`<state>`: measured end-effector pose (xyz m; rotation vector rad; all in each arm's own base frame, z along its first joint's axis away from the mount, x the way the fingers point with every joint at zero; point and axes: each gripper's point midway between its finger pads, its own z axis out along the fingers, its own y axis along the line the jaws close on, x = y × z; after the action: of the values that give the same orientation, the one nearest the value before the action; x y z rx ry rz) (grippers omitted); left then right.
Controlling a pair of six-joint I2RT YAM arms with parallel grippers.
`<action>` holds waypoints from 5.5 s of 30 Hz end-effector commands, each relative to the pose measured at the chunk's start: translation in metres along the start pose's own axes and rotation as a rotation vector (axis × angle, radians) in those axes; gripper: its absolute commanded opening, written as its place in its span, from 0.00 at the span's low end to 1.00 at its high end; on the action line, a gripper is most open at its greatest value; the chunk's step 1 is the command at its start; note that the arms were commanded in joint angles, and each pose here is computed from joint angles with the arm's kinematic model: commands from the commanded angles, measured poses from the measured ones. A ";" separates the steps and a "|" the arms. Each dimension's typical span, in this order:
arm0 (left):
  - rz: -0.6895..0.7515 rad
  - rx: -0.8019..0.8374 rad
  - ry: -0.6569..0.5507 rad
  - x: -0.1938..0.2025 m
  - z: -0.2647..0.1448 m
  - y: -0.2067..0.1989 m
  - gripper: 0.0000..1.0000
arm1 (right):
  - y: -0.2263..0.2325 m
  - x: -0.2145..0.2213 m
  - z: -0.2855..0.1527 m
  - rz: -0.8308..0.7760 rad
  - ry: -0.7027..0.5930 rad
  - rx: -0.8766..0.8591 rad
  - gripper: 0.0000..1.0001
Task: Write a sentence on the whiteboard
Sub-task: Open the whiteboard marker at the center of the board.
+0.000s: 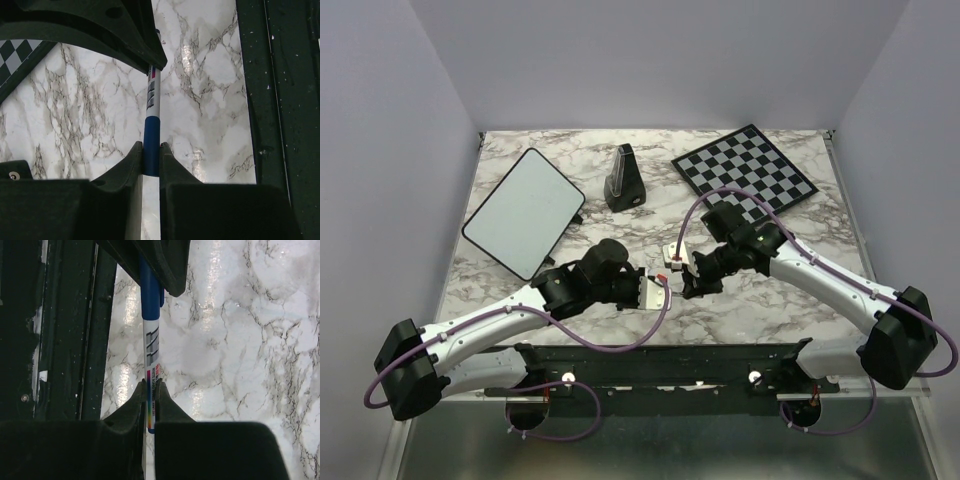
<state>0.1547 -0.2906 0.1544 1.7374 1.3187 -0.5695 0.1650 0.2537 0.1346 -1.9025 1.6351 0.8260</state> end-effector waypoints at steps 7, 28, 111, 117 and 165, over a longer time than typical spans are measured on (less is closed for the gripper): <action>-0.252 -0.147 -0.148 -0.033 -0.020 0.015 0.00 | -0.007 -0.058 -0.046 0.049 -0.176 0.007 0.83; -0.538 -0.779 -1.312 -0.173 -0.195 0.130 0.00 | -0.046 -0.253 -0.222 0.448 -0.981 0.021 1.00; -0.839 -1.042 -0.640 -0.039 -0.196 0.107 0.91 | -0.182 -0.164 -0.213 0.177 -0.707 0.949 0.01; -0.907 -1.114 -0.549 -0.011 -0.196 0.102 0.92 | -0.198 -0.147 -0.258 0.241 -0.781 1.241 0.01; -0.364 -0.368 -0.679 -0.143 -0.103 0.089 0.87 | -0.041 -0.197 -0.140 0.052 -0.748 -0.047 0.00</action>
<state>0.1855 -0.2790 0.3261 0.8492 1.2569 -0.8881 0.2158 0.2968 0.3792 -1.2835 1.1984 1.3055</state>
